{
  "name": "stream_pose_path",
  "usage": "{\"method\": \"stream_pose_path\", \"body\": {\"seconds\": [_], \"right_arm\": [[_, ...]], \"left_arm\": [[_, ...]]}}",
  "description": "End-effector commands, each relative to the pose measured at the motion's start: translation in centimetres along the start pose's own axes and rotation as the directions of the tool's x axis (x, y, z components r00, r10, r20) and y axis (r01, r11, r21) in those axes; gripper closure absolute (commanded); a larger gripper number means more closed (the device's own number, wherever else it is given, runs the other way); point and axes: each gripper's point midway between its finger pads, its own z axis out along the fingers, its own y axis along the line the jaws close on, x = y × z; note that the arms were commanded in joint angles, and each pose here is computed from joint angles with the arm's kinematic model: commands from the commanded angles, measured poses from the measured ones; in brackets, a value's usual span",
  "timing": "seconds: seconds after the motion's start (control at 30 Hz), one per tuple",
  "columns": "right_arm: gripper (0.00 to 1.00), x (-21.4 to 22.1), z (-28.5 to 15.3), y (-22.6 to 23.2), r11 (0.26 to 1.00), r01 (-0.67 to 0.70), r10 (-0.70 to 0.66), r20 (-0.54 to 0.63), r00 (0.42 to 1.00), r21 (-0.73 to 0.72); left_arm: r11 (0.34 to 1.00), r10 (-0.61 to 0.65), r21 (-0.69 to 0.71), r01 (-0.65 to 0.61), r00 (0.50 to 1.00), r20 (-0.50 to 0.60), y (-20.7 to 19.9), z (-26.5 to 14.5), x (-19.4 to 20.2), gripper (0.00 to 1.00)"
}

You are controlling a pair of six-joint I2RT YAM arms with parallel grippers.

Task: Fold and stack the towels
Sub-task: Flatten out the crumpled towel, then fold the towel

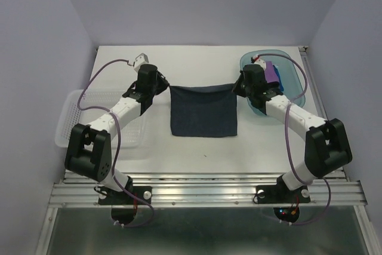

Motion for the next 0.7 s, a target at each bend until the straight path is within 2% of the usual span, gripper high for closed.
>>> {"method": "stream_pose_path", "body": {"seconds": [0.0, 0.2, 0.67], "right_arm": [[0.99, -4.3, 0.5, 3.0, 0.994, 0.001, 0.008, 0.085, 0.996, -0.105], [0.99, -2.1, 0.2, 2.8, 0.989, 0.037, -0.036, 0.007, 0.999, -0.141], [0.99, 3.6, -3.5, -1.2, 0.994, 0.003, -0.016, -0.116, 0.993, -0.111]], "left_arm": [[0.997, 0.027, 0.073, -0.030, 0.999, 0.041, -2.3, 0.8, -2.4, 1.00], [0.997, 0.031, 0.076, -0.030, 0.999, -0.017, -1.4, 0.7, -0.5, 1.00], [0.998, 0.017, 0.063, -0.013, 0.998, -0.060, 3.2, -4.5, 4.2, 1.00]]}}
